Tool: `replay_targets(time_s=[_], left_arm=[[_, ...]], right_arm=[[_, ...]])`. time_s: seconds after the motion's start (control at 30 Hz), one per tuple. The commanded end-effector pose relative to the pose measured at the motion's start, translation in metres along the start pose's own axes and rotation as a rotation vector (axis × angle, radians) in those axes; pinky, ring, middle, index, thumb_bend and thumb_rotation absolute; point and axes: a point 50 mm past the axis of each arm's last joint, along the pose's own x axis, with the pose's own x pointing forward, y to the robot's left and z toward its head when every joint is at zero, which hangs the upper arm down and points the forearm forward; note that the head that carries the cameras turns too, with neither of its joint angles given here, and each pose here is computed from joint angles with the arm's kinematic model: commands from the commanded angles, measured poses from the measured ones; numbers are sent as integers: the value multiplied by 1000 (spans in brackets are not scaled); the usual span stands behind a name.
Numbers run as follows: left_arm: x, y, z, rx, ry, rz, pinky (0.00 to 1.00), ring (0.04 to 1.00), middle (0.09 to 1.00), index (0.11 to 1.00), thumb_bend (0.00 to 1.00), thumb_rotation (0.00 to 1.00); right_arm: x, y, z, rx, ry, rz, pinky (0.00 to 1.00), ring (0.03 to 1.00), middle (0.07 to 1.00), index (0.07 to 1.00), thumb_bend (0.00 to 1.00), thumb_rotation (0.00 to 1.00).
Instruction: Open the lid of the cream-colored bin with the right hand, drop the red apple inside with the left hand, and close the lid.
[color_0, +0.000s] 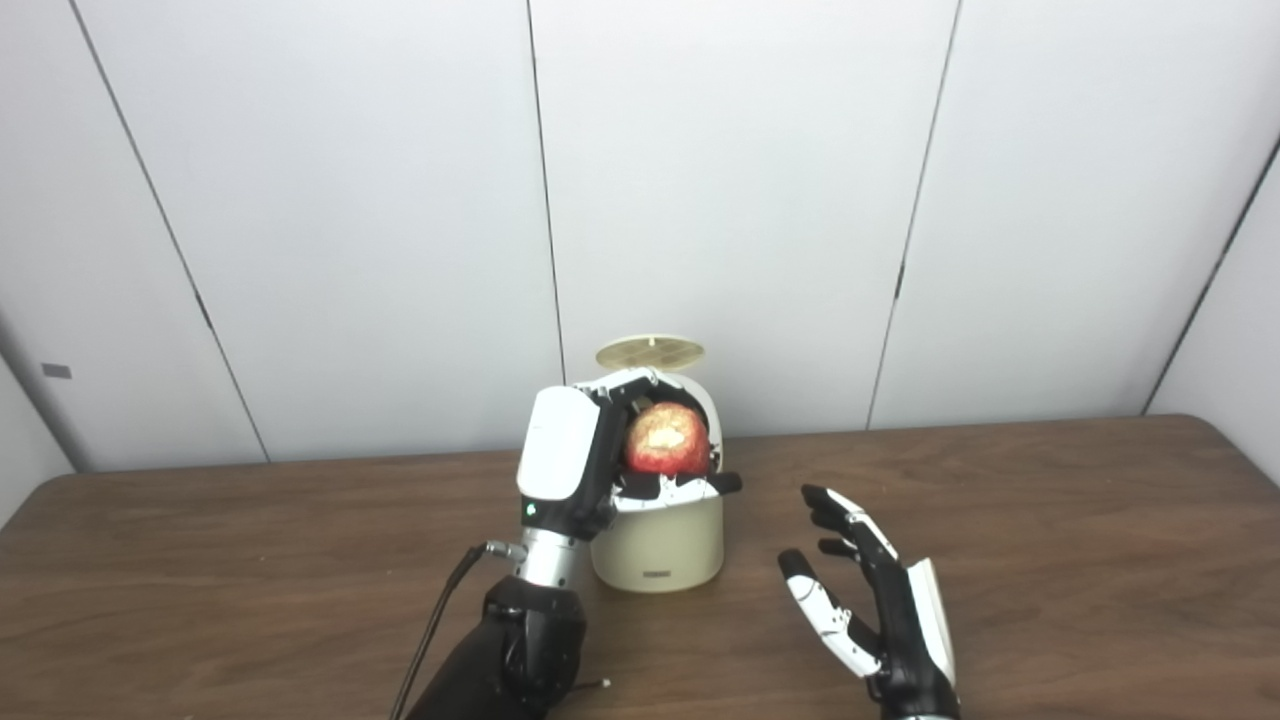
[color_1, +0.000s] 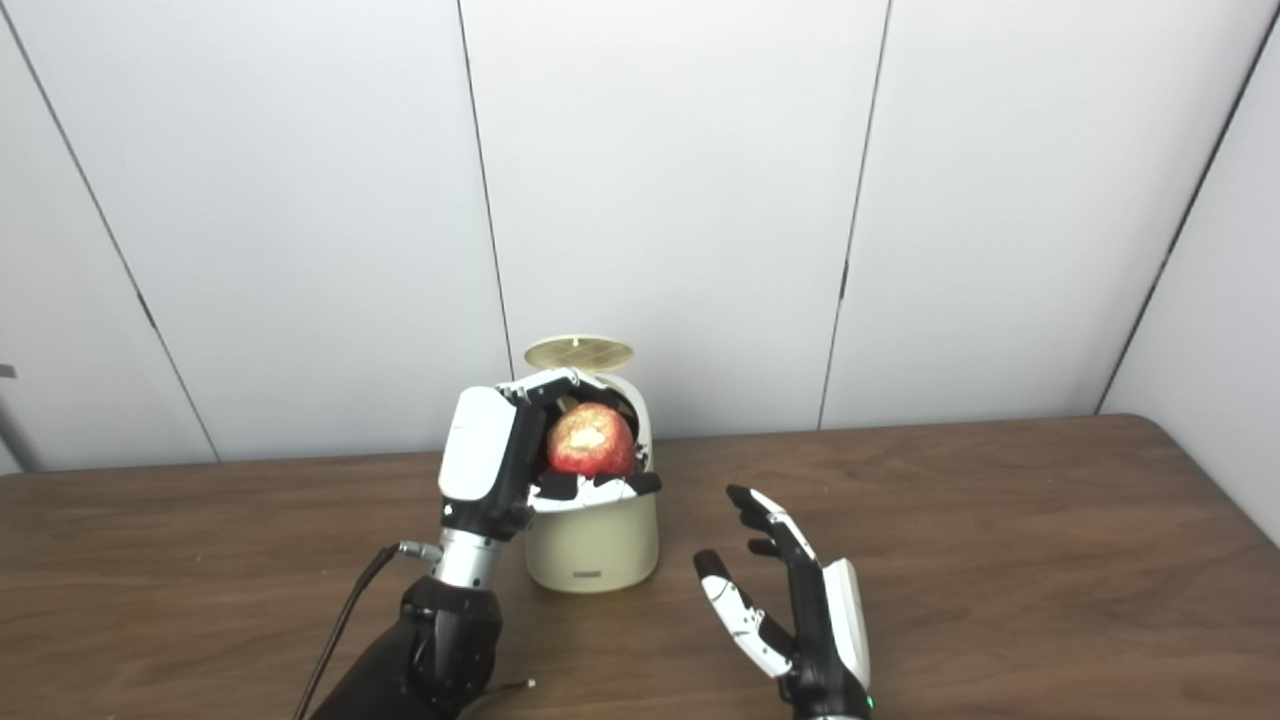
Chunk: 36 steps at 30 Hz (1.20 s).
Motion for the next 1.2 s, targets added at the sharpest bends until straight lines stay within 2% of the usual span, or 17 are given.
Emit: replay_targets(time_s=[0.0, 0.07, 0.17, 0.43, 0.6, 0.67, 0.9, 0.93, 0.97, 1.03, 1.17], left_arm=[[14, 9, -1, 47, -38, 22, 305, 455, 498, 468, 523, 0], [15, 11, -1, 63, -49, 35, 277, 440, 497, 468, 523, 0], [16, 13, -2, 67, -60, 43, 290, 448, 500, 466, 523, 0], [16, 16, -3, 74, -72, 42, 389, 519, 502, 466, 524, 0], [13, 18, -3, 115, -111, 43, 456, 583, 511, 464, 523, 0], [11, 19, -2, 124, -119, 47, 489, 607, 550, 481, 522, 48], [7, 18, -4, 133, -138, 71, 508, 638, 596, 492, 522, 67], [6, 18, -4, 131, -142, 73, 517, 642, 600, 537, 737, 81], [6, 18, -5, 129, -145, 74, 524, 646, 603, 568, 871, 86], [6, 18, -5, 127, -149, 76, 532, 651, 607, 588, 939, 90], [6, 18, -5, 131, -167, 81, 557, 659, 618, 608, 961, 85]], right_arm=[[-17, 5, -8, 5, 21, 5, 699, 793, 811, 798, 305, 673], [-17, 5, -9, 4, 22, 5, 697, 791, 808, 797, 304, 664], [-17, 5, -9, 3, 25, 7, 702, 793, 809, 797, 304, 663], [-17, 5, -9, 7, 20, 8, 709, 796, 812, 795, 310, 669], [-17, 4, -10, 10, 18, 10, 713, 801, 816, 795, 310, 669], [-17, 4, -10, 10, 20, 12, 710, 801, 815, 797, 314, 667], [-18, 2, -12, 8, 20, 15, 705, 799, 815, 797, 321, 673], [-18, 2, -12, 8, 20, 14, 704, 798, 814, 796, 323, 675], [-18, 2, -12, 10, 21, 14, 703, 798, 814, 796, 323, 675], [-18, 3, -12, 14, 22, 14, 701, 796, 813, 796, 323, 671], [-19, 3, -11, 7, 13, 15, 697, 794, 811, 792, 309, 638]])
